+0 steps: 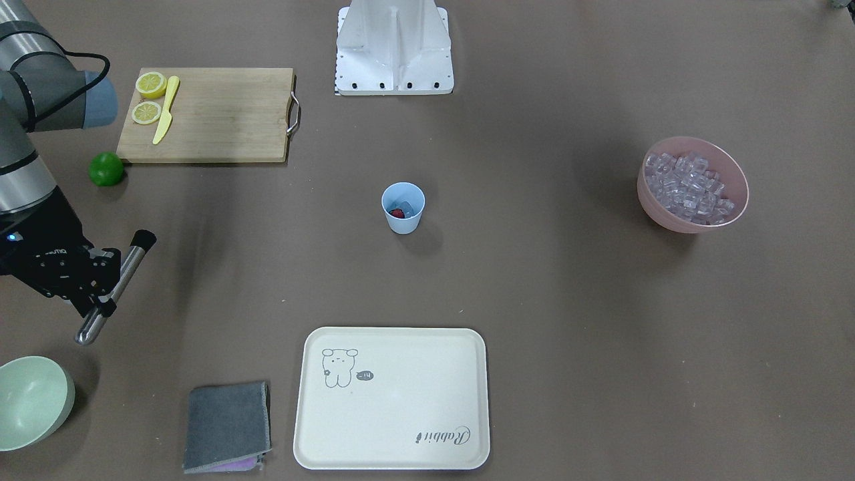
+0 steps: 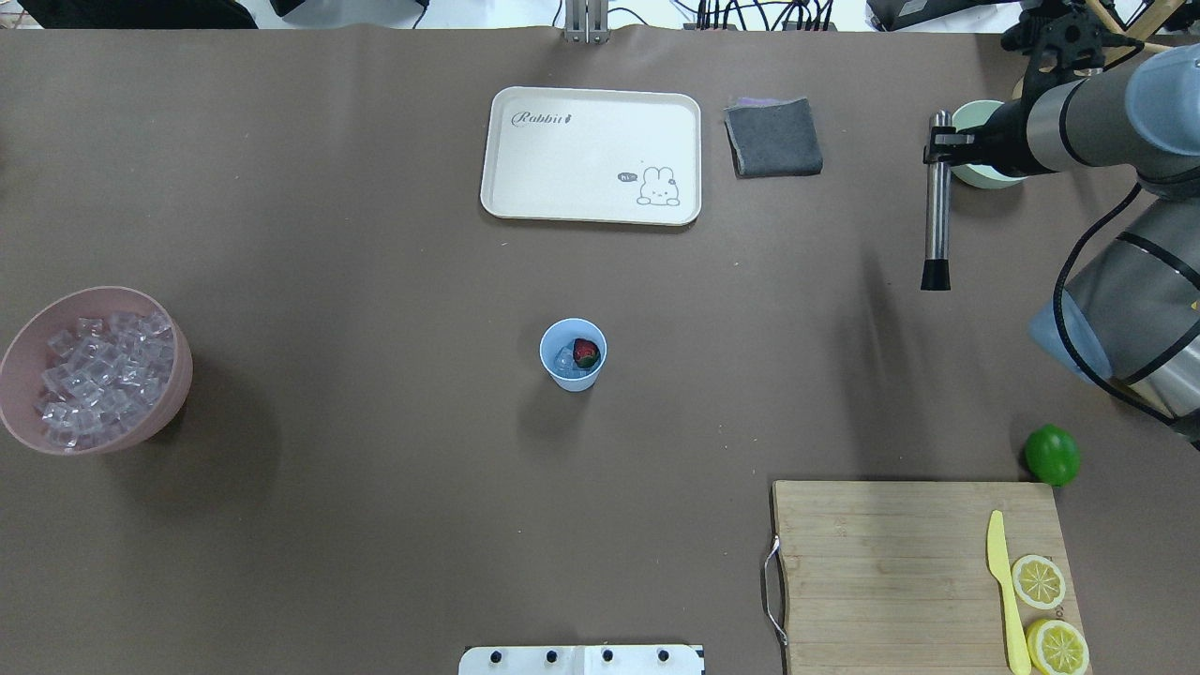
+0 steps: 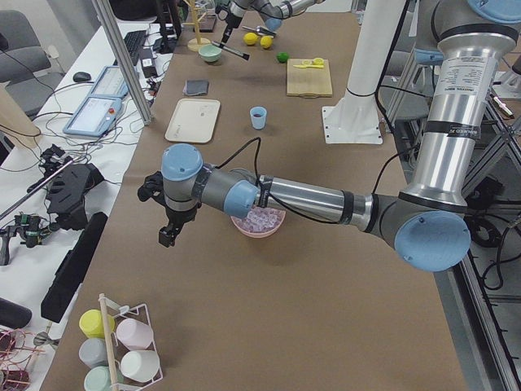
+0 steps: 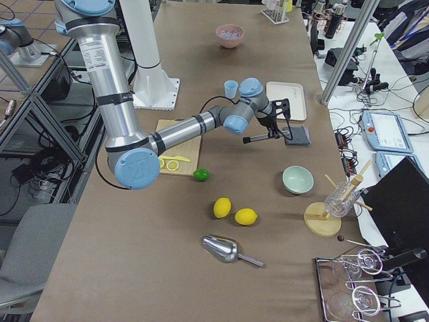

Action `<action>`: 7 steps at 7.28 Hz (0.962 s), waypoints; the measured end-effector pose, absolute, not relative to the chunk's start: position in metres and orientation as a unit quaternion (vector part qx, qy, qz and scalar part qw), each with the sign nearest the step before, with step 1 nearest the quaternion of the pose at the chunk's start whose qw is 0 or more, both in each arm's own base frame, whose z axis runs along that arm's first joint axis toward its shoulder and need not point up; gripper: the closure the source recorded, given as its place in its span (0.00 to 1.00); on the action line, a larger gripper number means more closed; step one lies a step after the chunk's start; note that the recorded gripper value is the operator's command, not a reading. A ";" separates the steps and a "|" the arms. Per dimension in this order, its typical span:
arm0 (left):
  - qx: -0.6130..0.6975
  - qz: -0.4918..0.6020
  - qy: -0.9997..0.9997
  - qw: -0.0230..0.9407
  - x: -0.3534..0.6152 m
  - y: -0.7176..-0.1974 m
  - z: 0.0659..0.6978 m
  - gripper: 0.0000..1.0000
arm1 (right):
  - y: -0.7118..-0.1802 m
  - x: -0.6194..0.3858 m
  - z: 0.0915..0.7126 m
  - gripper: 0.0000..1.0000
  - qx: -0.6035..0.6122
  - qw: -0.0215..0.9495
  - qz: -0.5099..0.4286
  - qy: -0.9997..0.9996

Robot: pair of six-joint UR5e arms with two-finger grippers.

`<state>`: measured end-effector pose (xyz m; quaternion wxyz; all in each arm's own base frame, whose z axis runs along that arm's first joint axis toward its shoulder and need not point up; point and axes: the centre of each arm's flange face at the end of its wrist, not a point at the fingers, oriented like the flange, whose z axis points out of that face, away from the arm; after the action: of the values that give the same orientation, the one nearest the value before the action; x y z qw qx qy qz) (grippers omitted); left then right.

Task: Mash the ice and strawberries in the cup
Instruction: 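Lift the pestle out of the cup and carry it back beside the green bowl, then lay the pestle down on the table and open the right gripper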

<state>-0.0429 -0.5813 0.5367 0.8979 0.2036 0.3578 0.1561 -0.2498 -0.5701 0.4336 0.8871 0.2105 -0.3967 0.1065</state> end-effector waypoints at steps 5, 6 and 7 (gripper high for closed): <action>0.216 0.161 0.350 0.897 -0.042 -0.591 0.521 0.03 | -0.553 -0.266 0.519 1.00 0.120 0.925 0.058 -0.355; 0.217 0.161 0.347 0.898 -0.042 -0.591 0.521 0.03 | -0.548 -0.271 0.525 1.00 0.112 0.929 0.050 -0.349; 0.217 0.161 0.345 0.899 -0.042 -0.592 0.520 0.03 | -0.543 -0.274 0.531 1.00 0.107 0.932 0.041 -0.344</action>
<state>-0.0421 -0.5915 0.5205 0.8989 0.2170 0.3451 0.1608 -0.2744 -0.5432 0.5312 0.9318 0.1068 -0.3444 0.0407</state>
